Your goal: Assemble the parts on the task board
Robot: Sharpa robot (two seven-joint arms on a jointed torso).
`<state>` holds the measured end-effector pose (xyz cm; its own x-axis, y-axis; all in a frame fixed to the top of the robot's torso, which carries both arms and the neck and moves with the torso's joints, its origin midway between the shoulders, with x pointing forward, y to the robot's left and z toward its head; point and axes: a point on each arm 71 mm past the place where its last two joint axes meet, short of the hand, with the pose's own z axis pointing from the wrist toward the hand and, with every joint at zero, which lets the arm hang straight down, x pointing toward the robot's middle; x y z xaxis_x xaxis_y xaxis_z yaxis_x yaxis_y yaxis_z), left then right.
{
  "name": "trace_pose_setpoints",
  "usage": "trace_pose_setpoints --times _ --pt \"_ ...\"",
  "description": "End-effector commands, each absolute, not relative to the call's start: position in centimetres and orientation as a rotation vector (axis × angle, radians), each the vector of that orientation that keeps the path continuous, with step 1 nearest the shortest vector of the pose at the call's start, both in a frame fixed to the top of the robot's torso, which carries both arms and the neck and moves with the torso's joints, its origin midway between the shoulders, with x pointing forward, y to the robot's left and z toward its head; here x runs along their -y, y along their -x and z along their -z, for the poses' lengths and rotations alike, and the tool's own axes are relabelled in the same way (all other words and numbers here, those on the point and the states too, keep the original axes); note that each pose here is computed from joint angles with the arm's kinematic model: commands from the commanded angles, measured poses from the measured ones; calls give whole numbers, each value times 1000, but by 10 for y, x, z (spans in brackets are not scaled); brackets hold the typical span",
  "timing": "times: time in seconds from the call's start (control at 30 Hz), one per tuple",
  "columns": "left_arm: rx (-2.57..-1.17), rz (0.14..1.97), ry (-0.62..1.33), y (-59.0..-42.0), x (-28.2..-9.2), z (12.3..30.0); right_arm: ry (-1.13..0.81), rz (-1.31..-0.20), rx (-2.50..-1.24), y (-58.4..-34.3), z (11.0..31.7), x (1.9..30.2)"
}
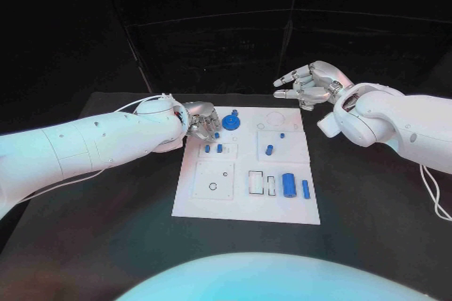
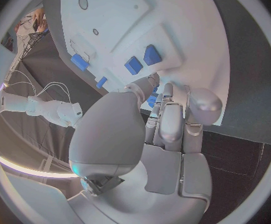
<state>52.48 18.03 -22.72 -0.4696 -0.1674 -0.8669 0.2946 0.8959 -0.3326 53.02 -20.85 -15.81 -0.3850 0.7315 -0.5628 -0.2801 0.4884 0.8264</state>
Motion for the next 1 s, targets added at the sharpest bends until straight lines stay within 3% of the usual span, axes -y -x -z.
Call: trace_pose_setpoints --times 0.03,0.13,0.3,0.5,0.7,1.0 --pt "-1978 526 -72 -526 -185 226 -397 -1114 -1648 -532 159 212" --pt "-1969 521 -58 -527 -191 225 -344 -1050 -1691 -533 162 216" --pt "-1934 573 54 -527 -213 221 -123 -853 -1748 -531 167 219" --pt "-1784 823 365 -523 -236 208 185 -638 -1711 -521 170 213" --pt "-1625 1083 690 -515 -247 198 333 -521 -1677 -514 173 207" --pt "-1479 1364 937 -501 -250 190 406 -436 -1707 -511 182 204"
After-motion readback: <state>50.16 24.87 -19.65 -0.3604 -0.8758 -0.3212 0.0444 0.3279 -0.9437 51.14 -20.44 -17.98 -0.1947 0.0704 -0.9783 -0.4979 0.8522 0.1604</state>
